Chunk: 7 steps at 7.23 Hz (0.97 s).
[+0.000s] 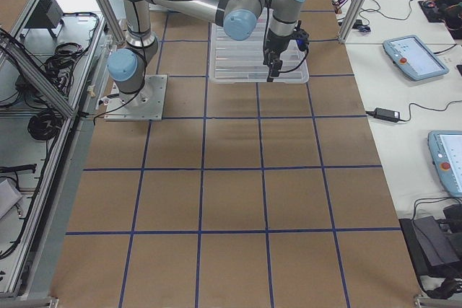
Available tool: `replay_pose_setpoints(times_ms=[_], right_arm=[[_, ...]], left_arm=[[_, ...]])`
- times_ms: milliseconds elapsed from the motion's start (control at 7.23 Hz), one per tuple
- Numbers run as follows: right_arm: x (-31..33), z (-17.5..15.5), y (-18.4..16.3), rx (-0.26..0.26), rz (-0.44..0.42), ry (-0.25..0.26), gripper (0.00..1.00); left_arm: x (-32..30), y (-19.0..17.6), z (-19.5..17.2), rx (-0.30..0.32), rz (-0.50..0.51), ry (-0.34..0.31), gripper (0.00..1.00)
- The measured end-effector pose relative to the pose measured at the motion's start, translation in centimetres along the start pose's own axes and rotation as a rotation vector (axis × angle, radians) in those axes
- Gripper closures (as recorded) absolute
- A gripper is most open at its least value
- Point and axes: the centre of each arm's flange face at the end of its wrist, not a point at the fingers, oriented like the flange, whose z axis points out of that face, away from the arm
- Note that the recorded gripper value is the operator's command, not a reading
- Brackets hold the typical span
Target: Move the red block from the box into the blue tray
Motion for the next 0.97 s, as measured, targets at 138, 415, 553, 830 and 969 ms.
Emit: replay_pose_setpoints(times_ms=[138, 415, 553, 830, 969], right_arm=[[0.2, 0.1, 0.0, 0.001, 0.002, 0.002, 0.00], [0.7, 0.4, 0.0, 0.002, 0.010, 0.004, 0.00], [1.1, 1.1, 0.1, -0.011, 0.014, 0.002, 0.00], [2.9, 3.4, 0.5, -0.050, 0.046, -0.015, 0.00], [3.9, 4.4, 0.7, -0.066, 0.062, -0.025, 0.00]], left_arm=[[0.8, 0.0, -2.9, -0.004, -0.007, 0.001, 0.00], [5.4, -0.3, -10.4, -0.047, -0.051, 0.018, 0.00], [9.4, -0.5, -13.8, -0.055, -0.083, 0.011, 0.00], [18.2, 0.8, -19.2, -0.026, -0.098, -0.015, 0.00], [21.5, 2.1, -21.2, 0.003, -0.072, -0.030, 0.00]])
